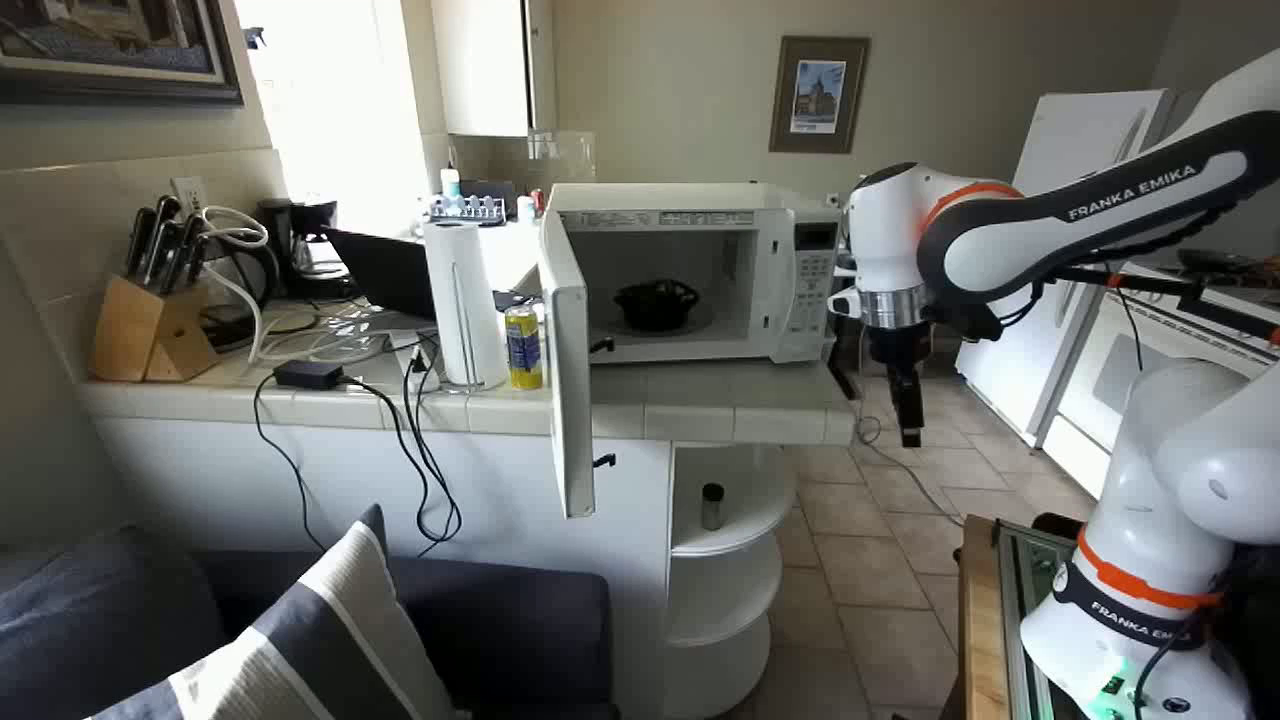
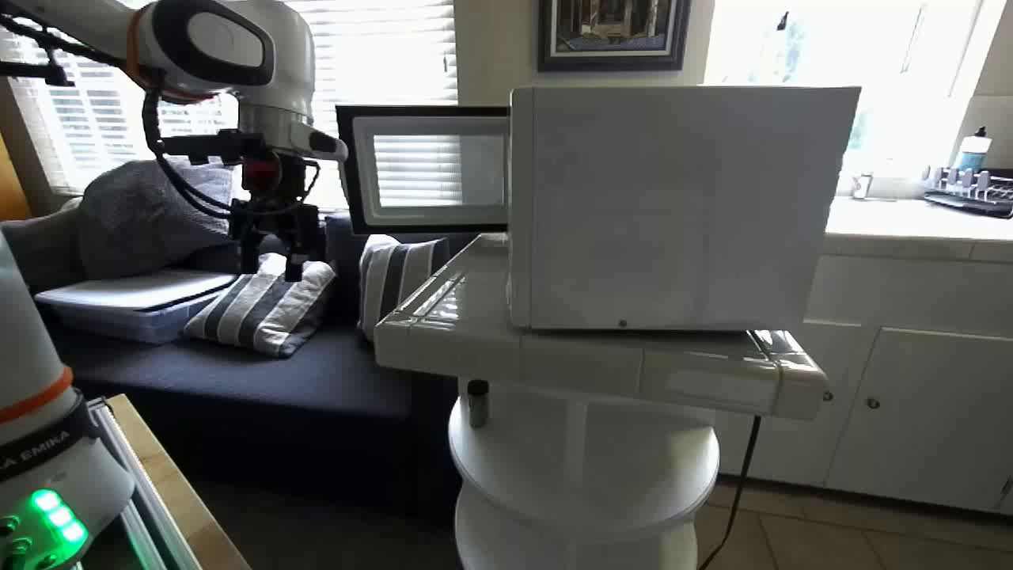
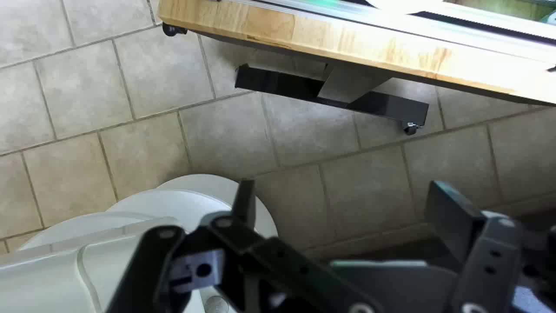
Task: Remove the black bowl from the microwave and put it on the microwave
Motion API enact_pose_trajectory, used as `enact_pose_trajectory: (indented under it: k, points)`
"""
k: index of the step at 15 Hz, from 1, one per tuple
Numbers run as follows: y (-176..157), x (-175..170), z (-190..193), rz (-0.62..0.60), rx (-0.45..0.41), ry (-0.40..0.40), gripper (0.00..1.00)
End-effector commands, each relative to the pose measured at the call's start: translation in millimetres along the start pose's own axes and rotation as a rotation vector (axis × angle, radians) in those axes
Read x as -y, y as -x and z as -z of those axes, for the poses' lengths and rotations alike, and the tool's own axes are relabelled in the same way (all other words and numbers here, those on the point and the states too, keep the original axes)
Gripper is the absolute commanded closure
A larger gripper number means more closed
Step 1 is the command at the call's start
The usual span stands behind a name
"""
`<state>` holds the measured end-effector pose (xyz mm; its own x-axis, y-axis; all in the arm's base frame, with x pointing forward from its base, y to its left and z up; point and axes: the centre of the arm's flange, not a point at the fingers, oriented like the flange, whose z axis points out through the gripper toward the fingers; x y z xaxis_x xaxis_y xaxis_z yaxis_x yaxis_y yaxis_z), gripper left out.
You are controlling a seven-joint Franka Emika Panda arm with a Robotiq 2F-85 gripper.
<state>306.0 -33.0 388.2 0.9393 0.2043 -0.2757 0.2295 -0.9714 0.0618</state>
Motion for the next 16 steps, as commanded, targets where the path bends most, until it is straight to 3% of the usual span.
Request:
enact_pose_trajectory:
  k: [1,13,16]
  points:
    - [0.0,0.0,0.0,0.0,0.0,0.0,0.0]
    - [0.0,0.0,0.0,0.0,0.0,0.0,0.0]
    - [-18.6,-14.5,23.7,0.044,-0.056,0.079,0.0]
